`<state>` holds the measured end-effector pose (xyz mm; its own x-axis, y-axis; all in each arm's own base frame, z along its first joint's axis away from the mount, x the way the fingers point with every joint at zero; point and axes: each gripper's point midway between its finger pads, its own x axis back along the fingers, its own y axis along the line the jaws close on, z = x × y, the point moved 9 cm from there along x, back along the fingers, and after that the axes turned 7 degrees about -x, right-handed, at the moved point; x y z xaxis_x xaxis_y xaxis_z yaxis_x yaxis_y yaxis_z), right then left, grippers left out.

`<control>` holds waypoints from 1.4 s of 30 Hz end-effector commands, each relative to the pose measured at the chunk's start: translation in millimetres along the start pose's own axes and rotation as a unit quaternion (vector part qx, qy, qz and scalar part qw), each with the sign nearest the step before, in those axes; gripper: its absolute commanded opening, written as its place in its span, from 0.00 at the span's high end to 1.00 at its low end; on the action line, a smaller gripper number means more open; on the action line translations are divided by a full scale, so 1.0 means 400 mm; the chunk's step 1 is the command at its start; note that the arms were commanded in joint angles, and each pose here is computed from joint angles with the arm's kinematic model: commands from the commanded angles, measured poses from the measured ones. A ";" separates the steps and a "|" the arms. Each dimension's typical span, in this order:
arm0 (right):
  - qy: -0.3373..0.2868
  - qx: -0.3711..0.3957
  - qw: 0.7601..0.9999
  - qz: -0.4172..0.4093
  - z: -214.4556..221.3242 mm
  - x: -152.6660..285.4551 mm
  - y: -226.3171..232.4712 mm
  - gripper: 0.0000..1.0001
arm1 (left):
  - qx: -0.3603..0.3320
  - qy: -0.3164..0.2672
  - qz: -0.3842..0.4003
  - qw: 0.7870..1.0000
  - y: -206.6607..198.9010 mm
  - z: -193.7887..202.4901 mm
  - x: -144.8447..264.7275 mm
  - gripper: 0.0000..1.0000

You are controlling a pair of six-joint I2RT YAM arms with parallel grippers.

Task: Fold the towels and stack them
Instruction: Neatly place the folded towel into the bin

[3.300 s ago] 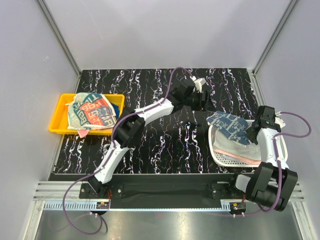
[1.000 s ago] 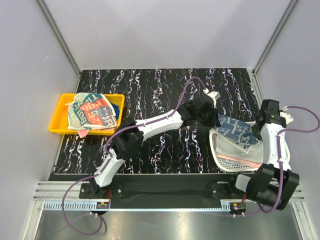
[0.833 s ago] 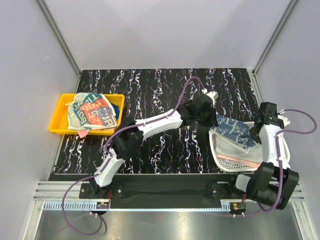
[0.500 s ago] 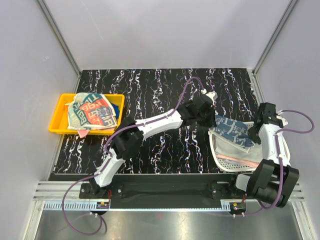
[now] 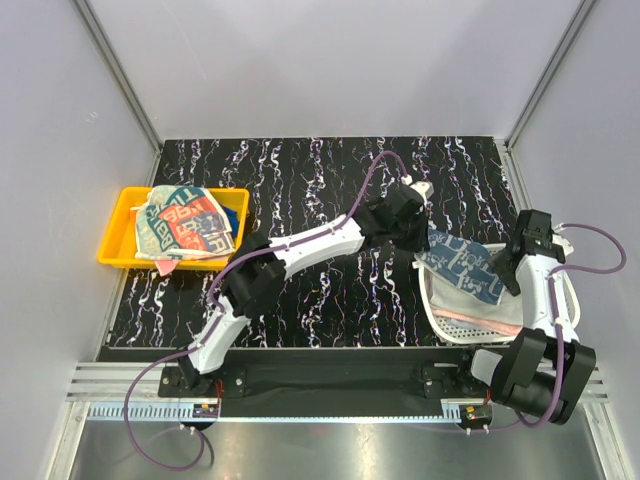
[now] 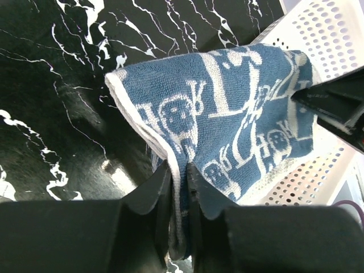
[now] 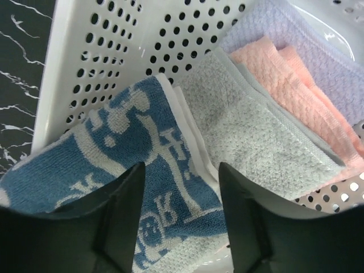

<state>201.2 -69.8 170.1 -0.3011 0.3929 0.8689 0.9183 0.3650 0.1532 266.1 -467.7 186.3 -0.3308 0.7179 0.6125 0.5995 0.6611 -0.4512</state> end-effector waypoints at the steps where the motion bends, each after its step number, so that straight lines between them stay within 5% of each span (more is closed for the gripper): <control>1: -0.036 0.001 0.999 -0.037 -0.028 0.023 0.011 0.37 | -0.010 -0.016 -0.005 1.000 0.006 -0.028 0.000 0.81; 6: -0.039 0.016 0.997 -0.068 -0.032 0.017 0.027 0.24 | -0.006 -0.009 -0.017 1.000 0.026 -0.022 -0.015 0.80; 15: -0.052 0.030 0.994 -0.096 -0.033 -0.004 0.040 0.22 | 0.014 -0.009 -0.041 0.999 0.089 -0.034 -0.015 0.82; 27: -0.012 0.053 0.981 -0.189 -0.008 0.002 0.071 0.04 | 0.034 -0.009 -0.045 0.998 0.143 -0.053 -0.034 0.83; 42: 0.035 0.060 0.965 -0.252 0.027 -0.008 0.089 0.01 | 0.056 -0.011 -0.050 0.997 0.207 -0.063 -0.034 0.83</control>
<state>228.2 -51.0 164.5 -0.6315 0.1187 0.7662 0.6733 0.5740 0.4660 330.8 -425.9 142.0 -0.3732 0.6154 0.6943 0.4621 0.7722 -0.4361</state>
